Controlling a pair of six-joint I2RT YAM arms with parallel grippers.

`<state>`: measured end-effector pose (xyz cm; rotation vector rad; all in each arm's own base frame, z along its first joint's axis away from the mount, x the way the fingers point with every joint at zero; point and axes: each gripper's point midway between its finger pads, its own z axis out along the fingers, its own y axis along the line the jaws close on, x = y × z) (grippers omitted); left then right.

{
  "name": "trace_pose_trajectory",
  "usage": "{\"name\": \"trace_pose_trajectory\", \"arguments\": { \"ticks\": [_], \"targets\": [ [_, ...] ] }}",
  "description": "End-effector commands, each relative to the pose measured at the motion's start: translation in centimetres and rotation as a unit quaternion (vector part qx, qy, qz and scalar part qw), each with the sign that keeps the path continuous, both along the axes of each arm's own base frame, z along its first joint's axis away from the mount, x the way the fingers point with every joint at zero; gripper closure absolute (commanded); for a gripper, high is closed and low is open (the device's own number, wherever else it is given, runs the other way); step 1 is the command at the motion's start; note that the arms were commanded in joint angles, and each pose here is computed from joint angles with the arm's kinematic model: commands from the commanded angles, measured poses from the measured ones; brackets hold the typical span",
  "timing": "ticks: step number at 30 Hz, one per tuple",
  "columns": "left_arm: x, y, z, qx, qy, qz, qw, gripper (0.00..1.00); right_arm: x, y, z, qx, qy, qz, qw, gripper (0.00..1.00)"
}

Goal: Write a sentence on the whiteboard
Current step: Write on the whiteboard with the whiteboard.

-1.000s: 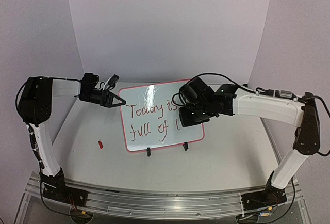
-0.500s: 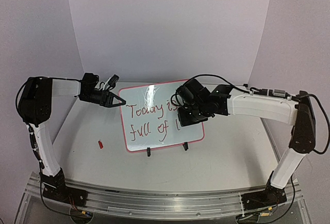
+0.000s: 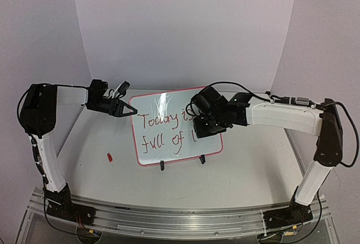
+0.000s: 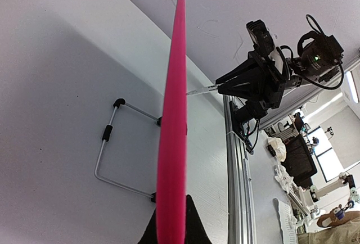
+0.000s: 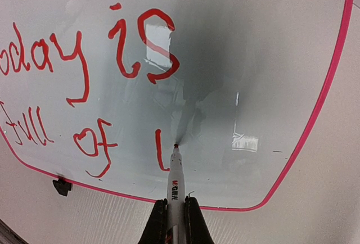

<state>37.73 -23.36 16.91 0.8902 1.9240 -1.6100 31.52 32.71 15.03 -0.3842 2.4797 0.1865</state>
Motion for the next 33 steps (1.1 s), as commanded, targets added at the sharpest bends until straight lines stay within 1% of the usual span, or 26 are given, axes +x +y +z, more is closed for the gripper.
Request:
{"name": "trace_pose_trajectory", "arguments": {
  "ticks": [1, 10, 18, 33],
  "targets": [
    [0.2, -0.8, -2.3, 0.043, -0.033, 0.0, 0.999, 1.0, 0.4, 0.2, 1.6, 0.023, -0.011, -0.004, 1.0, 1.0],
    [0.2, -0.8, -2.5, 0.044, -0.031, 0.0, 0.999, 1.0, -0.7, -0.3, 2.8, 0.049, -0.017, -0.004, 0.999, 1.0],
    [0.1, -0.8, -2.6, 0.045, -0.03, 0.001, 0.999, 1.0, -0.8, 0.4, 1.4, 0.046, 0.003, 0.003, 0.999, 1.0],
    [0.1, -0.8, -2.7, 0.045, -0.03, 0.001, 0.999, 1.0, -0.1, 0.8, 0.3, 0.028, 0.003, 0.0, 1.0, 1.0]
  ]
}}
